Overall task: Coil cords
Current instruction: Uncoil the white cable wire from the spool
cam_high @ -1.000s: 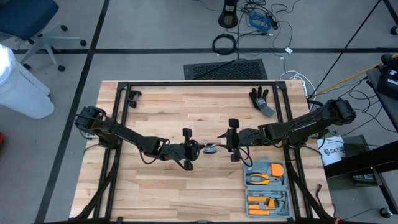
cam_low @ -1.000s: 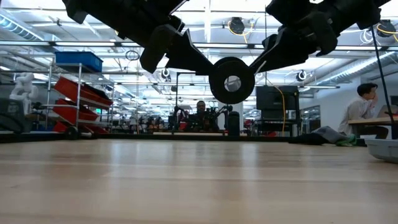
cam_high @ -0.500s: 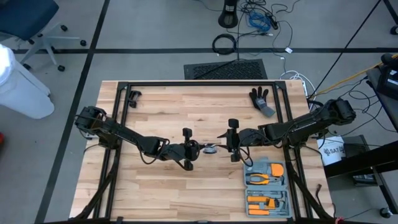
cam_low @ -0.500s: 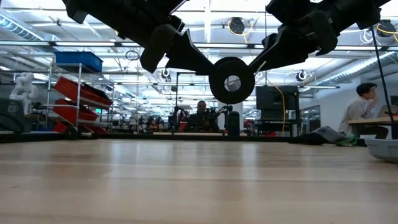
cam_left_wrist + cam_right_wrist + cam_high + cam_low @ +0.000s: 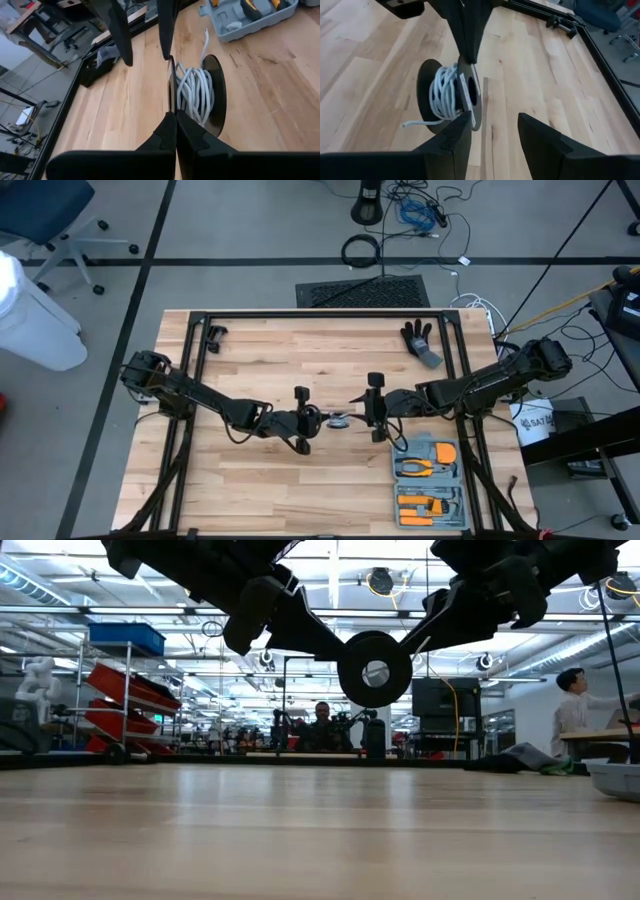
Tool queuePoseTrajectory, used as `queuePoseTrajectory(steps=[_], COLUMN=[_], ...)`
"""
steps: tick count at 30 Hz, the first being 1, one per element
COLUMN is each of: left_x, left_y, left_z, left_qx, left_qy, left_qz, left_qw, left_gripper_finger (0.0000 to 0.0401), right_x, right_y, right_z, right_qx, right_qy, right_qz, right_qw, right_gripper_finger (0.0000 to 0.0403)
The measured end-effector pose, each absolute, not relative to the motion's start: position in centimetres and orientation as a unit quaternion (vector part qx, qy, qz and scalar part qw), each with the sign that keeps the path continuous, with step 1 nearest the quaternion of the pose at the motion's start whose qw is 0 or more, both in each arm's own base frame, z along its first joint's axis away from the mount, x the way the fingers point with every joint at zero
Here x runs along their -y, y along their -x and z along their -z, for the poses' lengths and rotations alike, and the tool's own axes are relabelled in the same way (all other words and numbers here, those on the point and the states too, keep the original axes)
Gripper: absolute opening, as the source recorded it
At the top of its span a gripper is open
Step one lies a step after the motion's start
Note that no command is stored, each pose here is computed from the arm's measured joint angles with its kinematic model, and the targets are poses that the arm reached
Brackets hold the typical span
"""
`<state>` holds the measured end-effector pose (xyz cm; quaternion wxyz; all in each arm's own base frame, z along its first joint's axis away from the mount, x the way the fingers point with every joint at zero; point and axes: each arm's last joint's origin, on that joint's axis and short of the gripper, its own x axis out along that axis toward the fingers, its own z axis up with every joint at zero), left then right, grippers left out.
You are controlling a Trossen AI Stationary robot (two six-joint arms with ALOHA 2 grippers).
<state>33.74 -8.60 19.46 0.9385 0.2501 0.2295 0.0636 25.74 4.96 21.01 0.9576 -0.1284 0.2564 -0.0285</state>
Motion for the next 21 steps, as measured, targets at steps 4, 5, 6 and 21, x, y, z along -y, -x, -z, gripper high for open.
queuePoseTrajectory(steps=[4,5,6,21], left_x=[8.60,8.60,8.60,8.63], left_y=[-33.74,-33.74,-33.74,-33.77], left_z=[-19.46,-19.46,-19.45,-19.47], left_qx=[-0.229,-0.229,-0.230,-0.227], left_qy=[-0.250,-0.250,-0.250,-0.242], left_qz=[-0.064,-0.064,-0.064,-0.063], left_qw=[0.939,0.939,0.939,0.941], left_gripper_finger=[0.0000,0.0000,0.0000,0.0000], right_x=[-4.97,-4.97,-4.97,-5.06], right_y=[-25.74,-25.74,-25.74,-25.78], right_z=[-21.01,-21.01,-21.01,-20.92], right_qx=[-0.256,-0.257,-0.257,-0.258], right_qy=[0.128,0.128,0.128,0.124], right_qz=[0.027,0.027,0.027,0.012], right_qw=[0.958,0.958,0.958,0.958], right_gripper_finger=[0.0147,0.0147,0.0147,0.0147])
